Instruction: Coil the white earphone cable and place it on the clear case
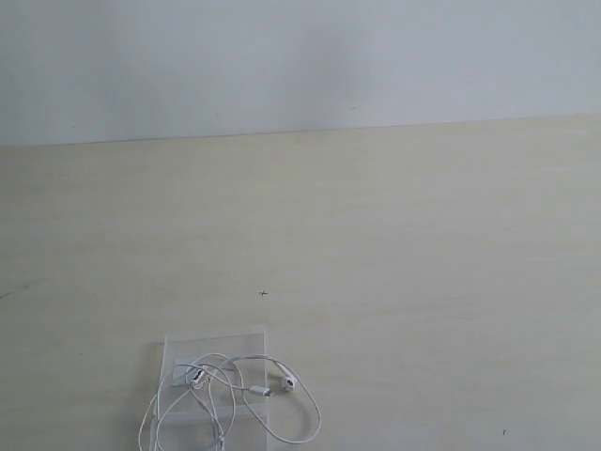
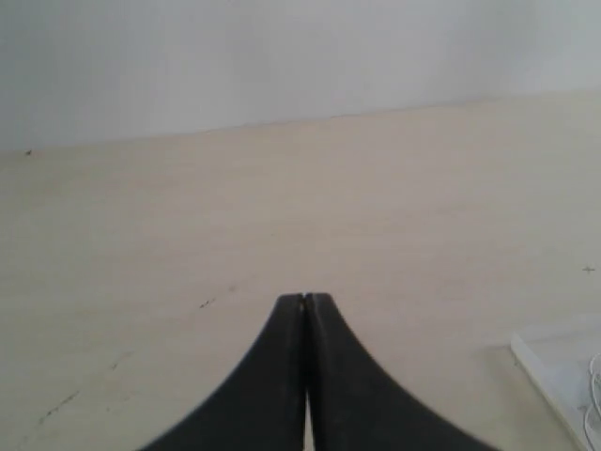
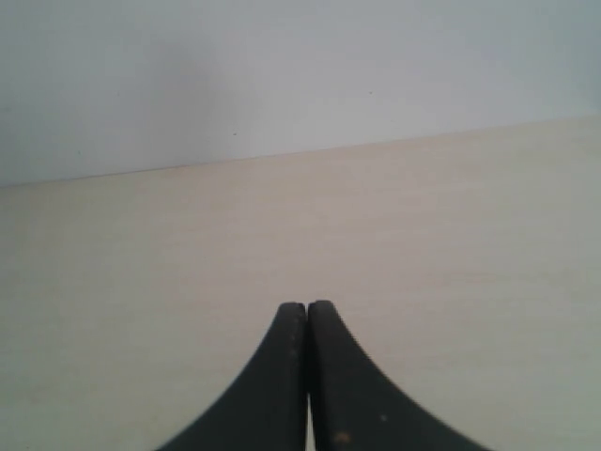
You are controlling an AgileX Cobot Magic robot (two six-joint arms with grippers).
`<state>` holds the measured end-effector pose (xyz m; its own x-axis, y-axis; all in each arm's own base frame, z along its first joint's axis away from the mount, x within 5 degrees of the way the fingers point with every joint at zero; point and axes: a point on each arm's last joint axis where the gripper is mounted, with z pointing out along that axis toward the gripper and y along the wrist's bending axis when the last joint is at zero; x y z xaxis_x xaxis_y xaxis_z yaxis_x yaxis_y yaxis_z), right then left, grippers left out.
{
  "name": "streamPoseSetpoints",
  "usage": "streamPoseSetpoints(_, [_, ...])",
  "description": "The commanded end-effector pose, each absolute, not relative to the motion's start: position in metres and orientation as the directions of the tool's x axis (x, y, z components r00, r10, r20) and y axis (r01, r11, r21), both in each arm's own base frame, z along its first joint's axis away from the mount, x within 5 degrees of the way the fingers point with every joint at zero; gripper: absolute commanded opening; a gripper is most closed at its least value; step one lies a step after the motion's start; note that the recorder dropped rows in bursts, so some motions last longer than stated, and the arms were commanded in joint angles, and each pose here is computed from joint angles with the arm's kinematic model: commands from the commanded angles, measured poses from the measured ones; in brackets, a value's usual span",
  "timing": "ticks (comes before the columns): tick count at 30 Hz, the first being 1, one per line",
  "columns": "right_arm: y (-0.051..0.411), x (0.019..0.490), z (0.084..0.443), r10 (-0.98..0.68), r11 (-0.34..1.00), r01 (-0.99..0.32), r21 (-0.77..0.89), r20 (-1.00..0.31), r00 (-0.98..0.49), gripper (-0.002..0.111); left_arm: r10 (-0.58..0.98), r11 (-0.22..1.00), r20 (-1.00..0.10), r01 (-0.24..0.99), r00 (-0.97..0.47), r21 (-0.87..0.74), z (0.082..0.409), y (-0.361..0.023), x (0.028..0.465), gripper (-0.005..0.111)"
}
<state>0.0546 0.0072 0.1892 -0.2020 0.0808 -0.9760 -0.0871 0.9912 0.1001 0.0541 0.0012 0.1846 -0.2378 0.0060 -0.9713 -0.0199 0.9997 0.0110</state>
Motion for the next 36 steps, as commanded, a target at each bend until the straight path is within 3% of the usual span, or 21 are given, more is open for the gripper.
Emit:
streamPoseSetpoints(1, [0.0071, 0.0544, 0.1882, 0.071, 0.992, -0.089, 0.09, -0.978, -0.196, 0.0, -0.023, 0.999, -0.966, -0.045, -0.259, -0.012, 0.1817, 0.0019, 0.0533, 0.0])
streamPoseSetpoints(36, [0.0071, 0.0544, 0.1882, 0.071, 0.992, -0.089, 0.09, -0.978, -0.196, 0.0, -0.025, 0.999, -0.965, -0.045, -0.263, -0.013, 0.1813, 0.0019, 0.0532, 0.0])
